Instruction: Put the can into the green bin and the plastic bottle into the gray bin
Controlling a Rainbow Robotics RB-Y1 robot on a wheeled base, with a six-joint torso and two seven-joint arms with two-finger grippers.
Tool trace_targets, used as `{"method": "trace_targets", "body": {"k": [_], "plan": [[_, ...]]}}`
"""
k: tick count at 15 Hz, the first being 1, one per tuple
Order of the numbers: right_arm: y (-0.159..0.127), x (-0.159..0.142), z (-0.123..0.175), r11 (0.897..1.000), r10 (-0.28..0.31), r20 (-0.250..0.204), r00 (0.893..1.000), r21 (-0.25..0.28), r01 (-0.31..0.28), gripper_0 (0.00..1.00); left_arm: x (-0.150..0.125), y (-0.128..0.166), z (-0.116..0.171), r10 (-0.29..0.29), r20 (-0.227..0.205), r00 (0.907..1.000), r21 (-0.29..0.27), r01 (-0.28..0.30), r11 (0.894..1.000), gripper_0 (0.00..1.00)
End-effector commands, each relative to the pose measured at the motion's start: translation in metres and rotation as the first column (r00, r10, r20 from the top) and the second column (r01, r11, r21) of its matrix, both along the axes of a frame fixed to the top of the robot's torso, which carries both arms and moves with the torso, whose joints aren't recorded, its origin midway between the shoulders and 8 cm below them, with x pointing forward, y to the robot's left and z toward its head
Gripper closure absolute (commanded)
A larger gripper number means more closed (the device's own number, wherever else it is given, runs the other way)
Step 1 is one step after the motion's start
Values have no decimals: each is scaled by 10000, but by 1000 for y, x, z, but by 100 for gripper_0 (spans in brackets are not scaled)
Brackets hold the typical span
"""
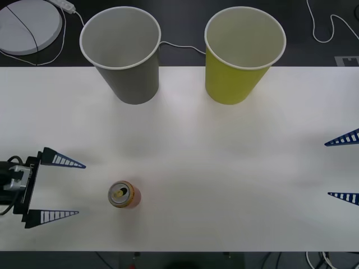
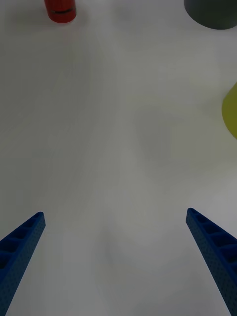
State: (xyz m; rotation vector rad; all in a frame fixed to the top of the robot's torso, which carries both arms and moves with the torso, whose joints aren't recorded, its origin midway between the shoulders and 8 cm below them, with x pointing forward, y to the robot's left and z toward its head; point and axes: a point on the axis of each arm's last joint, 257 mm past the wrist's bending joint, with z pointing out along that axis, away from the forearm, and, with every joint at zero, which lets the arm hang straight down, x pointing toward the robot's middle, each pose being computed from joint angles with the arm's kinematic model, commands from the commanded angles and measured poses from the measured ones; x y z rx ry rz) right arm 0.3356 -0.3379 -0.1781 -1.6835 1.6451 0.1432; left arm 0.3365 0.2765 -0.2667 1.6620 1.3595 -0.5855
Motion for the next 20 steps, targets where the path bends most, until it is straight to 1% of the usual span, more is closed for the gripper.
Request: {"method": "trace_targets", "body": {"k": [1,3,5,8,12,16,18,20], "plan": [[0,0,0,10000,1,0,10000,0,-1,0,0,-6,-16,150,104,9998,-375,-146,9992,0],[0,0,0,10000,1,0,10000,0,-1,0,0,-15,-27,336,20,9994,-761,-334,9965,0],[0,0,0,10000,1,0,10000,0,-1,0,-1,-23,-34,419,-48,9991,-1026,-421,9938,0],[0,0,0,10000,1,0,10000,0,-1,0,-4,-39,-42,543,-171,9984,-1501,-563,9871,0],[0,0,0,10000,1,0,10000,0,-1,0,-2,-65,-49,801,-235,9965,-2105,-833,9740,0],[0,0,0,10000,1,0,10000,0,-1,0,4,-91,-55,1034,-211,9944,-2545,-1053,9613,0],[0,0,0,10000,1,0,10000,0,-1,0,7,-103,-57,1099,-166,9938,-2689,-1103,9568,0],[0,0,0,10000,1,0,10000,0,-1,0,10,-111,-63,1206,-94,9927,-2617,-1188,9578,0]]}}
